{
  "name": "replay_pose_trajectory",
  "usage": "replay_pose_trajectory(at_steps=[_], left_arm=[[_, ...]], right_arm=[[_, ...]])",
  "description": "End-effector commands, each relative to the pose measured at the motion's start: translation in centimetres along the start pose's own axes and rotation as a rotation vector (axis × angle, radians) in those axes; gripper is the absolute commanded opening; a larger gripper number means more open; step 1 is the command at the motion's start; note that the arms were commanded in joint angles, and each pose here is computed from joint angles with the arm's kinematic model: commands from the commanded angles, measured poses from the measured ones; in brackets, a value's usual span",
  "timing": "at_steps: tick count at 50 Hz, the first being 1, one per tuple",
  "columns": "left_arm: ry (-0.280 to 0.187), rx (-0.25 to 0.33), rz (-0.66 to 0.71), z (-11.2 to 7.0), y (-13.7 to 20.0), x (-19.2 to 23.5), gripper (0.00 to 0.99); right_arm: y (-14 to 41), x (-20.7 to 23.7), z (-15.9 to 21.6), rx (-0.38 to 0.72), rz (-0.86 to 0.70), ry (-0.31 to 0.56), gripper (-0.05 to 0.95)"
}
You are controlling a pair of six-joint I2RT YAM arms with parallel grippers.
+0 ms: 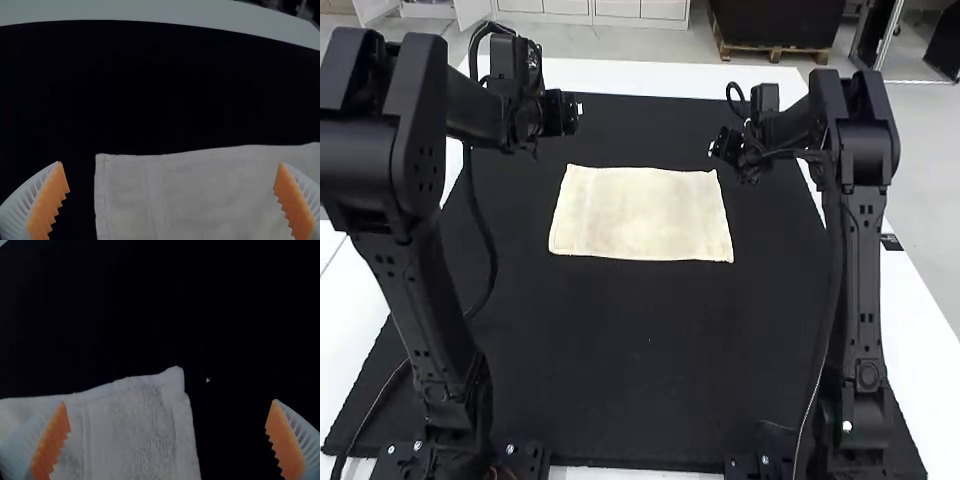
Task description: Fold the towel.
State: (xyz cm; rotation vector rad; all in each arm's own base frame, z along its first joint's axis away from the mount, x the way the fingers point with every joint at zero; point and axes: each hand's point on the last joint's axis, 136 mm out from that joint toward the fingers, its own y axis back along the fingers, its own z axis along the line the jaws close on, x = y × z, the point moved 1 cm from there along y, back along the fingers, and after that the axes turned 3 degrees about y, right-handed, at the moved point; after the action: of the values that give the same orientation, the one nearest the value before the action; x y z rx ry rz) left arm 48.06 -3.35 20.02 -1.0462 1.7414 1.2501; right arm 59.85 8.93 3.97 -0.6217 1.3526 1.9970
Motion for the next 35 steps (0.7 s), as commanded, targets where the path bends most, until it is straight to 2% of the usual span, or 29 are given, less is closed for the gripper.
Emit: replay_pose_trajectory(at_steps=[1,35], left_arm=[[0.001,0.018,-0.028,-0.4,-0.2,-1.3,0.970],[0.002,0.024,-0.013,-0.5,-0.2,-0.6,0.970]], right_arm=[[0.2,-1.6,1.5,-0.034,-0.034,-0.004,0.91],[-2.0,2.0,2.2,-0.037,0.047,-0.020,0.91]])
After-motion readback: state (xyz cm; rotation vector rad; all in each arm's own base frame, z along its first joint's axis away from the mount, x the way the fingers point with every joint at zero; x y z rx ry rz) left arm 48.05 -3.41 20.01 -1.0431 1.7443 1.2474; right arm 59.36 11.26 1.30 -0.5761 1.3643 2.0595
